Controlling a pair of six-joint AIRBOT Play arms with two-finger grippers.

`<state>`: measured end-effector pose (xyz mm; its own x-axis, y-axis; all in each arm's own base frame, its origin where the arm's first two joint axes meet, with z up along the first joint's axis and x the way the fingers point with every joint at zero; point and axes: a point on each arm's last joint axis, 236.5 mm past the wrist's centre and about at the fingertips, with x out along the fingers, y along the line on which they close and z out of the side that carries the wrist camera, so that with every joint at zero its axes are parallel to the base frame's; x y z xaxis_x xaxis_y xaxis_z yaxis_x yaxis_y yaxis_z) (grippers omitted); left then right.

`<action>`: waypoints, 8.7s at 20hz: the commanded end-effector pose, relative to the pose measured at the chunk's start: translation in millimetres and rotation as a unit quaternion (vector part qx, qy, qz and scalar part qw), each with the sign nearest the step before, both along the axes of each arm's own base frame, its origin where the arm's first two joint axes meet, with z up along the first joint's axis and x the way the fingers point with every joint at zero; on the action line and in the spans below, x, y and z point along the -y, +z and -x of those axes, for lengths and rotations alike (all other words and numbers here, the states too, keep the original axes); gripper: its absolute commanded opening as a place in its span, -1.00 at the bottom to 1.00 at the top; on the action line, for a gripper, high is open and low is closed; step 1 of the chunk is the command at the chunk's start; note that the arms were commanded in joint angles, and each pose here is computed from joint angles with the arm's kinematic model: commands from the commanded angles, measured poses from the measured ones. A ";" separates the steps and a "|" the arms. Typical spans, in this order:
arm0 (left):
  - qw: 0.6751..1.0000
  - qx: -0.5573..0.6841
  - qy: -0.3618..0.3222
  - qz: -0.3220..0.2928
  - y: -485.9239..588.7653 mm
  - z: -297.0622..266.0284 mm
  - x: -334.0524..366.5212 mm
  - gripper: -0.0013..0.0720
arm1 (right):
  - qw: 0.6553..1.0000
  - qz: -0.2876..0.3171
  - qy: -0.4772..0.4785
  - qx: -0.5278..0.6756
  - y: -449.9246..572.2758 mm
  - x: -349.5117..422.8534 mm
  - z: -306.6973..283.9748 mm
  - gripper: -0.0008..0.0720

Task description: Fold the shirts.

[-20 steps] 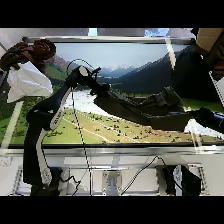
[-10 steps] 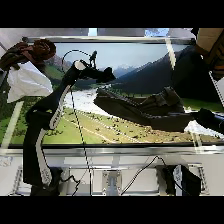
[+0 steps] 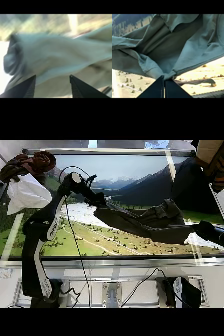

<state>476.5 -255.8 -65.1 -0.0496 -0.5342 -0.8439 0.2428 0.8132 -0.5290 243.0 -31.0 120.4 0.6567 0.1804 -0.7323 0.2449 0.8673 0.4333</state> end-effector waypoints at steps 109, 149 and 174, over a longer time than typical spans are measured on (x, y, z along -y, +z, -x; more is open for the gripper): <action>0.922 0.343 0.020 -0.182 220.4 22.7 -67.7 -0.92 | 0.959 0.073 0.185 0.200 137.1 -40.4 -131.4 -0.92; 0.947 0.150 0.284 -0.021 58.9 181.7 -157.2 0.40 | 0.946 -0.310 -0.003 -0.098 -179.7 -136.6 38.7 0.33; 0.938 0.167 0.297 0.059 85.2 166.6 -132.1 0.40 | 0.912 -0.364 -0.181 -0.055 -203.9 -102.3 11.7 0.21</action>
<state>306.8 -125.0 18.2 0.5301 -0.4804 -0.6988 -0.0682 0.7972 -0.5998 222.3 73.0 -92.5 0.6649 0.4397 -0.6037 0.5589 0.2433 0.7928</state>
